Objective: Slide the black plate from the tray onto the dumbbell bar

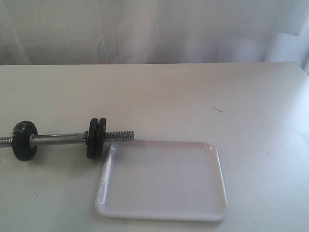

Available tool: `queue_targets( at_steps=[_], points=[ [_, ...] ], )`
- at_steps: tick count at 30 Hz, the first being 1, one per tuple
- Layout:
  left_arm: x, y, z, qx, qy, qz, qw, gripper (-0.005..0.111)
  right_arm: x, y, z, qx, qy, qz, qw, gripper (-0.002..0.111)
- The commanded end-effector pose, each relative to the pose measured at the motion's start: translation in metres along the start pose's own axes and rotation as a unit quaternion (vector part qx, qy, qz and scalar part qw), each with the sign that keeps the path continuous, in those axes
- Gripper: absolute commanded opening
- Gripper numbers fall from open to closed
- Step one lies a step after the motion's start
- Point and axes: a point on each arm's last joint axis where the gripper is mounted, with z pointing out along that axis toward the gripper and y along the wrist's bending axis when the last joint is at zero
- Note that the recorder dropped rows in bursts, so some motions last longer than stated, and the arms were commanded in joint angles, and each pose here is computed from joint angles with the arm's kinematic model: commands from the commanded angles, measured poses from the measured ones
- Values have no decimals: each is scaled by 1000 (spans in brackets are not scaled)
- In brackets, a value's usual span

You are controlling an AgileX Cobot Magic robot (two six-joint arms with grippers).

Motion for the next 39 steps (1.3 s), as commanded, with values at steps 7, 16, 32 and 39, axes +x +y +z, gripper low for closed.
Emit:
queue_targets(
  at_steps=[7,16,32,39],
  points=[
    [-2,-1,-25,-8,-50,18,999,0,4,1,-1,-3,24,3,1000,0],
    [77,-6,0,11,62,-84,994,0,21,-1,13,4,-37,71,997,0],
    [147,-6,5,0,151,-62,987,0,112,-2,31,15,55,23,998,0],
    [147,-6,5,0,153,-62,986,0,112,-2,31,15,59,29,998,0]
  ],
)
